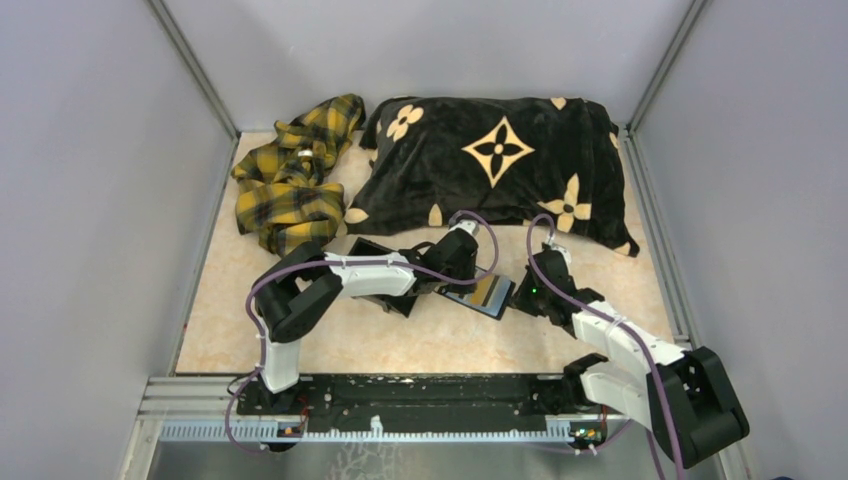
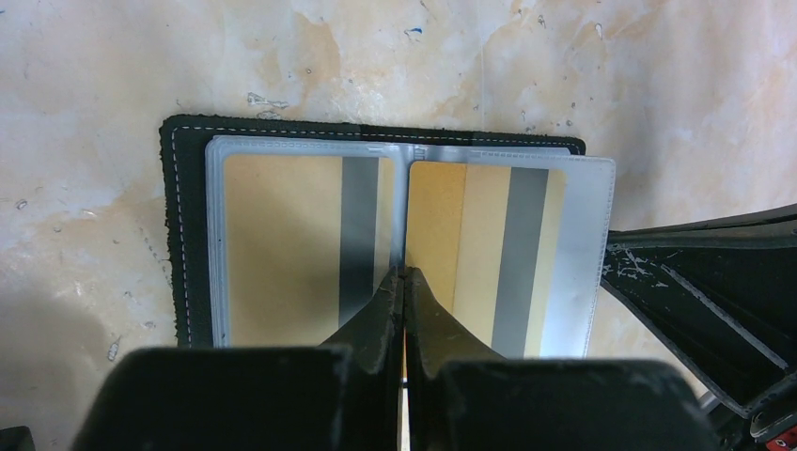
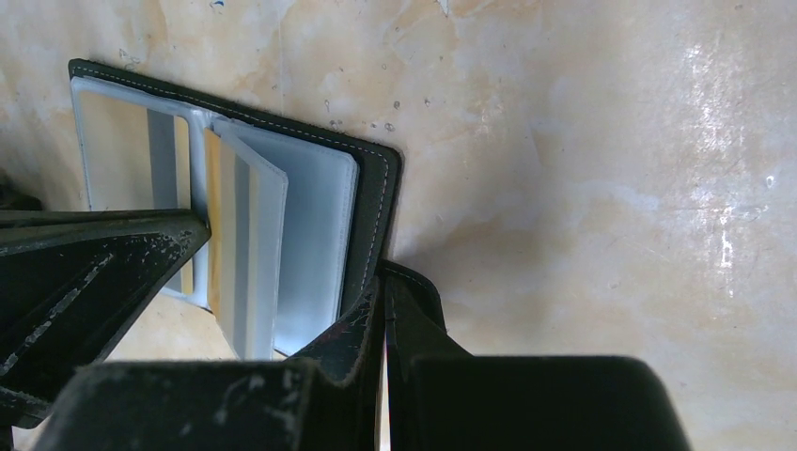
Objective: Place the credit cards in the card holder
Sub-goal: Insert the credit card into the card holder.
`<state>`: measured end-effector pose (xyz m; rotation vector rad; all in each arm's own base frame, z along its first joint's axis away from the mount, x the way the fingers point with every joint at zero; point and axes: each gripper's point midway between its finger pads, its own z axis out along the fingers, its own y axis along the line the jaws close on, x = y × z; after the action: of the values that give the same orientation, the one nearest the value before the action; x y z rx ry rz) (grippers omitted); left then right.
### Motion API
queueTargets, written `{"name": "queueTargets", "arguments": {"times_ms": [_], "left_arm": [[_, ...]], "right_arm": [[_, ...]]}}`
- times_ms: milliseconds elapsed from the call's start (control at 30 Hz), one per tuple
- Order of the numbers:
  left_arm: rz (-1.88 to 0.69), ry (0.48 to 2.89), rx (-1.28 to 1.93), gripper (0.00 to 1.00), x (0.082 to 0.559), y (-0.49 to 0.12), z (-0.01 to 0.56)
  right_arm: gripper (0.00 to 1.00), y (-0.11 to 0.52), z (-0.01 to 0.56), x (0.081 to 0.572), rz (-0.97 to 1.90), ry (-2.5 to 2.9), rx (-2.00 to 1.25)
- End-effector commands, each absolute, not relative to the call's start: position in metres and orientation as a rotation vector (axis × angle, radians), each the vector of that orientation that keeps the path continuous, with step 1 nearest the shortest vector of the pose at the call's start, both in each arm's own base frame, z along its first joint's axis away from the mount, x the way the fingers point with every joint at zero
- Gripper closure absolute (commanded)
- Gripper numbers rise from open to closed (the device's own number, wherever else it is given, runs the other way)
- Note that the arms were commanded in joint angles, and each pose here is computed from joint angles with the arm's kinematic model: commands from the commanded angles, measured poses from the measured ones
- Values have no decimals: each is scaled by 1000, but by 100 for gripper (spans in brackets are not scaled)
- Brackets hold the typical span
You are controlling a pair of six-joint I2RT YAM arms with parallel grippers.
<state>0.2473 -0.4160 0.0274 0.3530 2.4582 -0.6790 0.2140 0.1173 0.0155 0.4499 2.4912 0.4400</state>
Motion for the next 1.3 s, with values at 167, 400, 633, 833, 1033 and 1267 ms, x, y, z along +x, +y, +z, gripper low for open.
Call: {"name": "queueTargets", "arguments": {"times_ms": [167, 400, 633, 833, 1033, 1267], "left_arm": [[-732, 2434, 376, 98, 241, -421, 33], [-819, 2408, 383, 98, 236, -432, 42], [-866, 2386, 387, 97, 232, -439, 52], [-877, 2356, 373, 96, 234, -439, 65], [-896, 2343, 373, 95, 234, -441, 70], [-820, 2386, 380, 88, 236, -435, 59]], "right_arm": [[100, 115, 3, 209, 411, 2518, 450], [100, 116, 2, 209, 417, 2521, 446], [100, 116, 2, 208, 417, 2521, 446], [100, 116, 2, 208, 421, 2520, 445], [100, 116, 2, 208, 421, 2519, 446], [100, 116, 5, 209, 422, 2515, 446]]}}
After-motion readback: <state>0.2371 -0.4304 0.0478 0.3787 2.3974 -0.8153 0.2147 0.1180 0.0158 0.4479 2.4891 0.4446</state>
